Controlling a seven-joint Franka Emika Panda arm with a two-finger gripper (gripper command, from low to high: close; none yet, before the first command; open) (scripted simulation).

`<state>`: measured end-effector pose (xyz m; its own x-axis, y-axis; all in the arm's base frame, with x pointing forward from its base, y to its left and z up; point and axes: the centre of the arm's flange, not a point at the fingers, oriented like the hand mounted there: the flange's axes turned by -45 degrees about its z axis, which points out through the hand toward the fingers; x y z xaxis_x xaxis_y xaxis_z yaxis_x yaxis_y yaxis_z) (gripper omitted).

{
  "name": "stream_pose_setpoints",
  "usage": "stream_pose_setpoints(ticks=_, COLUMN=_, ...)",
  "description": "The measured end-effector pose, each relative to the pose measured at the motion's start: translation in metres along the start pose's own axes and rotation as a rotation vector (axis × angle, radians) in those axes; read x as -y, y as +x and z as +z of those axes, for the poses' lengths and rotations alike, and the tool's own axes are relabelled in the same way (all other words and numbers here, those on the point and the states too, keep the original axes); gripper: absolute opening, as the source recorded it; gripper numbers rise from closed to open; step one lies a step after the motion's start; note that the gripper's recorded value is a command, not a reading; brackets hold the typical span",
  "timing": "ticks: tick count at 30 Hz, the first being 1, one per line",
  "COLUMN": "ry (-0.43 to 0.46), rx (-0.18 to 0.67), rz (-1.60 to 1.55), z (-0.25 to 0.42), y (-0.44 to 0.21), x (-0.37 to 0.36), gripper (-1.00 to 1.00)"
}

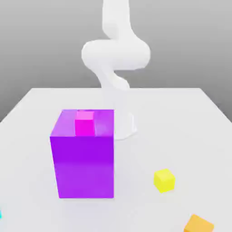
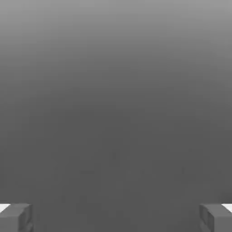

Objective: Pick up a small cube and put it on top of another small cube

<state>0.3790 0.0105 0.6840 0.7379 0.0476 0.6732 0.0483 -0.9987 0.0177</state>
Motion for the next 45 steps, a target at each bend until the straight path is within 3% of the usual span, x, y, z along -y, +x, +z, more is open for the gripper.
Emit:
stream_pose_setpoints(ticks=15, ry=0.146, rx=0.352, rz=-0.391, z=0.252, y=-0.038, x=0.089, gripper=0.0)
stream_pose_setpoints(ticks=29, ry=0.312, rx=0.658, rz=-0.767, z=0.442, y=-0.197, x=0.181, gripper=0.0)
stream_pose_setpoints(ticks=33, ry=0.328, rx=0.684, rz=-0.799, z=0.487, y=-0.242, x=0.189, gripper=0.0)
stream_pose_setpoints(ticks=34, ry=0.328, rx=0.685, rz=-0.8, z=0.497, y=-0.253, x=0.189, gripper=-1.0)
stream_pose_setpoints(ticks=41, ry=0.329, rx=0.686, rz=-0.801, z=0.499, y=-0.255, x=0.189, gripper=-1.0)
stream_pose_setpoints(ticks=45, ry=0.328, rx=0.687, rz=-0.799, z=0.463, y=-0.222, x=0.188, gripper=-1.0)
